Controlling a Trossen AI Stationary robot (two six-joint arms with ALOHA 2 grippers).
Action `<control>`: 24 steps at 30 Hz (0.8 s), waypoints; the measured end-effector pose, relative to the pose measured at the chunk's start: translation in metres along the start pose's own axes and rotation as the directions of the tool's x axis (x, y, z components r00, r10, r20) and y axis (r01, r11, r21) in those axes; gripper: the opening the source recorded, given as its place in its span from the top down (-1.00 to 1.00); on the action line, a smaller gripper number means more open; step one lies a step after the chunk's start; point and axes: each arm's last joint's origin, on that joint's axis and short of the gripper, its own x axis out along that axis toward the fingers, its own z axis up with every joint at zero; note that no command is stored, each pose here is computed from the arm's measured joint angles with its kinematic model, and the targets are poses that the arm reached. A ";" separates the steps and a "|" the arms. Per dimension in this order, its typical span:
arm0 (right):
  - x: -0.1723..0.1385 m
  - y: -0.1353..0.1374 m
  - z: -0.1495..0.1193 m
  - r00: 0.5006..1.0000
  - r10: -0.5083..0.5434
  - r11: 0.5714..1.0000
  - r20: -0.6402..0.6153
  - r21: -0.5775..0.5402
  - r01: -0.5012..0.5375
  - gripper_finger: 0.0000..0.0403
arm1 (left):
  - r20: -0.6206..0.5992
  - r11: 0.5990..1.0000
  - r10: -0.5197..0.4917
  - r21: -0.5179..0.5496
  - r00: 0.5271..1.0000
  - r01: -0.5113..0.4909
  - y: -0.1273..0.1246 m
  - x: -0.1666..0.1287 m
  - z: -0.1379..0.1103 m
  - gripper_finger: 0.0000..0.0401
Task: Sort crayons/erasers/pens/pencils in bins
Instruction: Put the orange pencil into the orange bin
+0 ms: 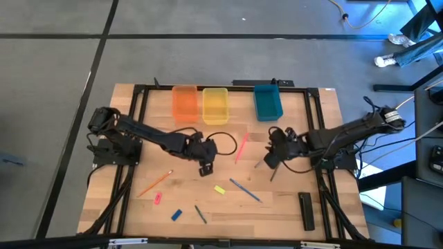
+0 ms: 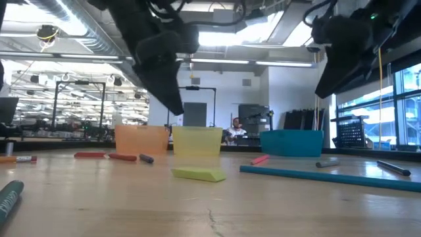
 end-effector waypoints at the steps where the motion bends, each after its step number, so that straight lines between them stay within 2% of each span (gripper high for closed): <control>1: 0.001 0.003 -0.003 0.999 0.029 1.000 0.023 0.002 -0.029 0.42 | -0.010 1.000 0.022 -0.016 1.000 -0.022 -0.001 -0.001 -0.003 0.50; 8: 0.018 0.011 -0.028 0.977 0.167 0.984 0.130 0.033 -0.172 0.42 | -0.104 0.993 0.096 -0.066 0.990 -0.103 -0.003 0.002 -0.029 0.50; 12: 0.028 0.009 -0.038 0.955 0.225 0.968 0.191 0.066 -0.241 0.42 | -0.133 0.990 0.088 -0.097 0.987 -0.101 0.005 0.014 -0.042 0.50; 14: 0.033 0.006 -0.042 0.950 0.226 0.966 0.217 0.078 -0.248 0.42 | -0.168 0.983 0.059 -0.164 0.984 -0.087 0.012 0.021 -0.048 0.50; 16: 0.035 0.002 -0.044 0.948 0.203 0.970 0.244 0.084 -0.229 0.42 | -0.196 0.970 0.057 -0.221 0.979 -0.101 0.017 0.025 -0.052 0.50; 19: 0.038 -0.002 -0.046 0.951 0.144 0.984 0.275 0.059 -0.166 0.42 | -0.187 0.964 0.067 -0.240 0.980 -0.111 0.019 0.026 -0.052 0.50; 24: 0.042 -0.012 -0.038 0.927 -0.010 1.000 0.375 -0.003 0.012 0.42 | -0.006 0.964 -0.053 -0.261 0.999 0.050 0.017 0.030 -0.026 0.50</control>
